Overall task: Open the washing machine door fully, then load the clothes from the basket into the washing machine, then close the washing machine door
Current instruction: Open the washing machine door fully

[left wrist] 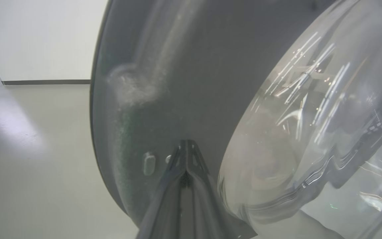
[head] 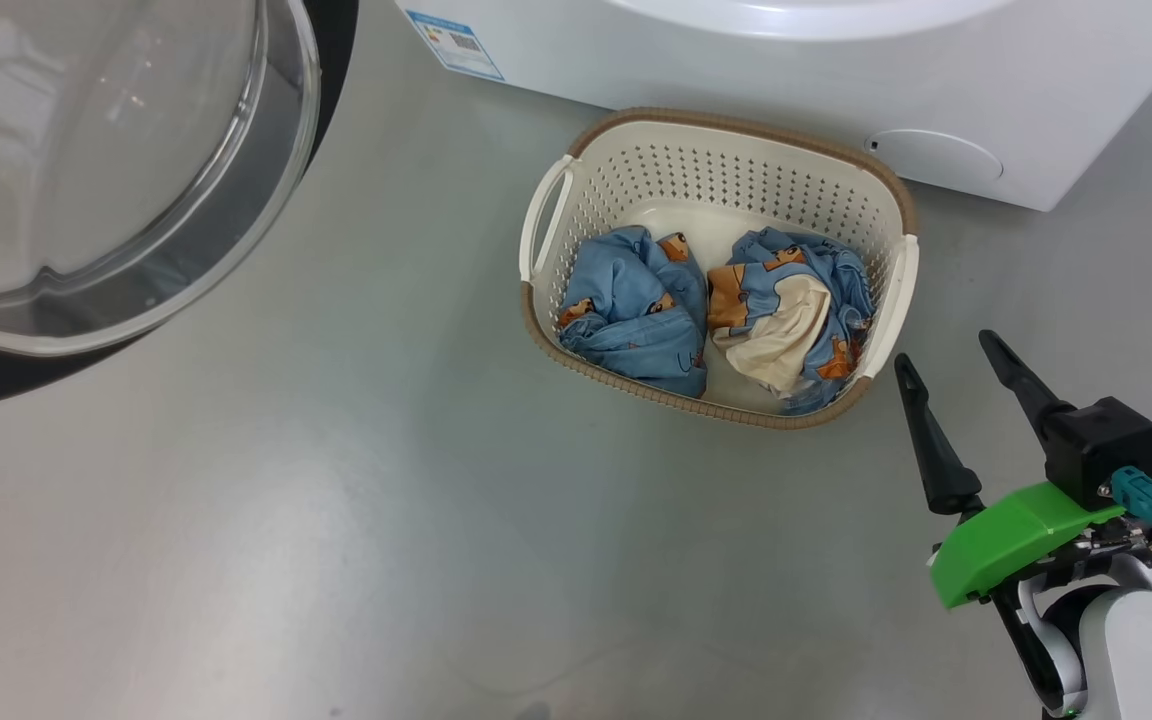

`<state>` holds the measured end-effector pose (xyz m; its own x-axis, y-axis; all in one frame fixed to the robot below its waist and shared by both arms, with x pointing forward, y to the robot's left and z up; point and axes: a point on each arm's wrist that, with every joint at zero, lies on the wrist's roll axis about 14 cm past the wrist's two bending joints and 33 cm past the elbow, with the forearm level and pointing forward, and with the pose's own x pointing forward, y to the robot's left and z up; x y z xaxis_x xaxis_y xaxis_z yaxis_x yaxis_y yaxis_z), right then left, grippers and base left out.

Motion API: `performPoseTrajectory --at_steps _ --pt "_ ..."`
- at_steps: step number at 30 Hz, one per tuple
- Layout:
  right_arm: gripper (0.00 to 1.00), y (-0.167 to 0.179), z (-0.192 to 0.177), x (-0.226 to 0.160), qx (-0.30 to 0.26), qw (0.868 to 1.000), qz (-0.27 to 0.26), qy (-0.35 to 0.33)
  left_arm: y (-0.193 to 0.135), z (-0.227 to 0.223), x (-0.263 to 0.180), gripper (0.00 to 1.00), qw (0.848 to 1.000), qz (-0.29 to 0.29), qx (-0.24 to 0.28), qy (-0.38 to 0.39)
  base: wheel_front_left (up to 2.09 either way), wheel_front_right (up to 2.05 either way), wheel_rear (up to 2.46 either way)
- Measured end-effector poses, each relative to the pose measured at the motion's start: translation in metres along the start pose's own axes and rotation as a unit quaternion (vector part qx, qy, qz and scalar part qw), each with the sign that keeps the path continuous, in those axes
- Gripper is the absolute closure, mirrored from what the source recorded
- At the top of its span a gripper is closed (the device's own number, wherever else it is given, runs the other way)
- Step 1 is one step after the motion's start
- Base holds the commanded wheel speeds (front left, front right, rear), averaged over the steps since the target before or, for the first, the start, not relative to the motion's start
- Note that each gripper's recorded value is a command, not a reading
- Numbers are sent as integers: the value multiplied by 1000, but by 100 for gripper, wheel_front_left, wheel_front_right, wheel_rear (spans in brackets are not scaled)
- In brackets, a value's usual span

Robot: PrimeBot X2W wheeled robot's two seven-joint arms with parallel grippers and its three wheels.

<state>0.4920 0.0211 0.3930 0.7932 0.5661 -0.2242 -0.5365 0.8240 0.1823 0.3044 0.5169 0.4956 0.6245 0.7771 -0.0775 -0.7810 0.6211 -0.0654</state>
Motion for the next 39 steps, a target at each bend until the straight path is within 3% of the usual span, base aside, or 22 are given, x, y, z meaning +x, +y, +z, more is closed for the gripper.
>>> performPoseTrajectory --at_steps 18,28,39 --pt "0 8 16 -8 -3 1000 -1 -20 -26 25 -7 100 998 -60 1 -31 0 0 0" --pt "0 8 39 -25 -2 998 -16 -57 -70 15 -42 100 987 -156 21 -29 0 0 0" --pt "0 -13 66 -66 20 992 -64 -109 -124 -6 -94 100 963 -269 15 -18 0 0 0"
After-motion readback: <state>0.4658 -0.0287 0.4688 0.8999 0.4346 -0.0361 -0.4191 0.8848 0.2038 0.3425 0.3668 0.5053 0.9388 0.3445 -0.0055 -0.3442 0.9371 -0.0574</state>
